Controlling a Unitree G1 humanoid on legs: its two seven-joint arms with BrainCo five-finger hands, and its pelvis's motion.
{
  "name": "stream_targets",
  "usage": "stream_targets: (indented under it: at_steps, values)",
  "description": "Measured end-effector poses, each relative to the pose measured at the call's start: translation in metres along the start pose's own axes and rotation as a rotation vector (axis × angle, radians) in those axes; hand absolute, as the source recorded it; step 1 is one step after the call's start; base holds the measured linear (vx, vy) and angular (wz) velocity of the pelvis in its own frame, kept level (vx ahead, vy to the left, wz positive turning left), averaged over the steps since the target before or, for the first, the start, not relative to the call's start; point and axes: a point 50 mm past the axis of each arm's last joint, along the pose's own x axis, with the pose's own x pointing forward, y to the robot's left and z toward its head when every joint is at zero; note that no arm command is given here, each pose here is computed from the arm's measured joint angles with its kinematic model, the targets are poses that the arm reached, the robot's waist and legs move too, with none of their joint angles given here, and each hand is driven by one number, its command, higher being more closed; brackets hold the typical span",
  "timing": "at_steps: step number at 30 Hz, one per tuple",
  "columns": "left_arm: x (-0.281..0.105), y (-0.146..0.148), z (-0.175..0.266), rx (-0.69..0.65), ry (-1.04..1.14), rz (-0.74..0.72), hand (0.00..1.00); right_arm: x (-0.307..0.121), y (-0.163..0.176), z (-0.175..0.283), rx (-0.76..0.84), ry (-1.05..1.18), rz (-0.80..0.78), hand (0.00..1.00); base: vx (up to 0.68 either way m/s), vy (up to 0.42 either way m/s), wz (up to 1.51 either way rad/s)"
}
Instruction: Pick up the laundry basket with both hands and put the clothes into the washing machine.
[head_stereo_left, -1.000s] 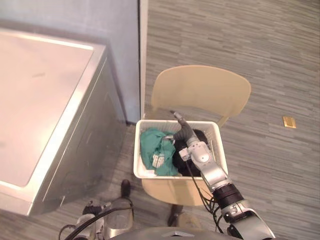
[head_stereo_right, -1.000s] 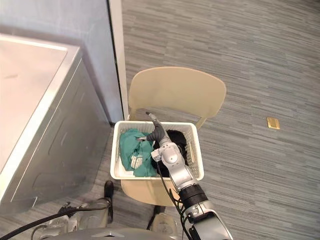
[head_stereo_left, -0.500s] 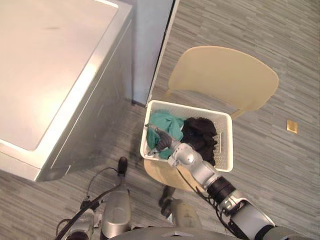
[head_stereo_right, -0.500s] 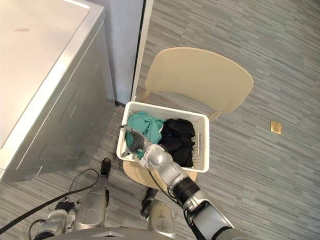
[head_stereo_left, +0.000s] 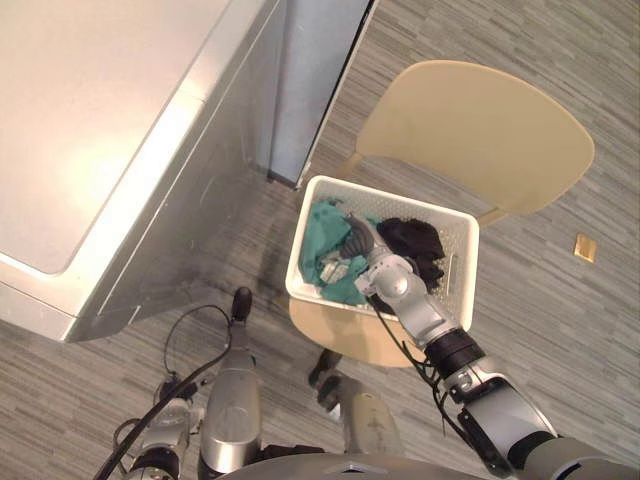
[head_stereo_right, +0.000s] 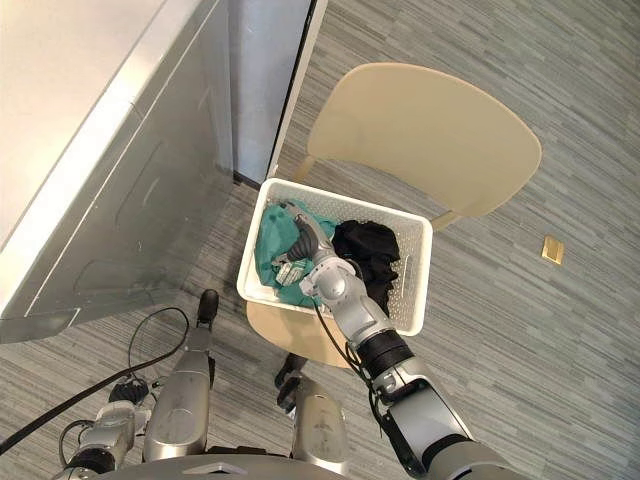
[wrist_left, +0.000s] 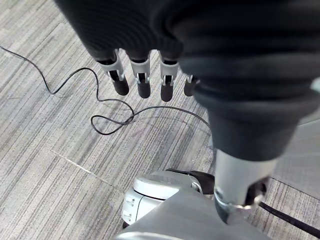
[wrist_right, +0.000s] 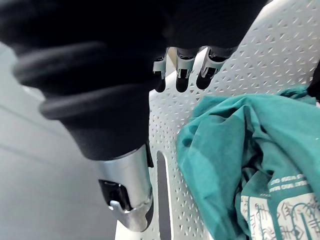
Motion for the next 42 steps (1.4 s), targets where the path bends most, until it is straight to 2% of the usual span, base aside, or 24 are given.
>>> stream_targets:
  at_steps: [9, 18, 31, 42]
  values:
    - [0.001, 0.003, 0.008, 0.004, -0.026, 0.017, 0.0, -0.008, 0.0, -0.014, 0.019, 0.05, -0.012, 0.0, 0.0, -0.057, -0.03]
    - [0.001, 0.002, 0.018, -0.014, -0.066, 0.014, 0.0, 0.005, -0.009, -0.036, -0.012, 0.176, -0.025, 0.0, 0.0, -0.064, 0.03]
    - [0.002, -0.008, 0.04, -0.097, -0.106, 0.021, 0.0, 0.036, -0.042, -0.019, -0.049, 0.19, -0.168, 0.0, 0.0, -0.063, 0.07]
    - [0.002, -0.011, 0.052, -0.151, -0.124, 0.027, 0.0, 0.038, -0.035, -0.02, 0.003, 0.234, -0.214, 0.0, 0.01, -0.07, 0.12]
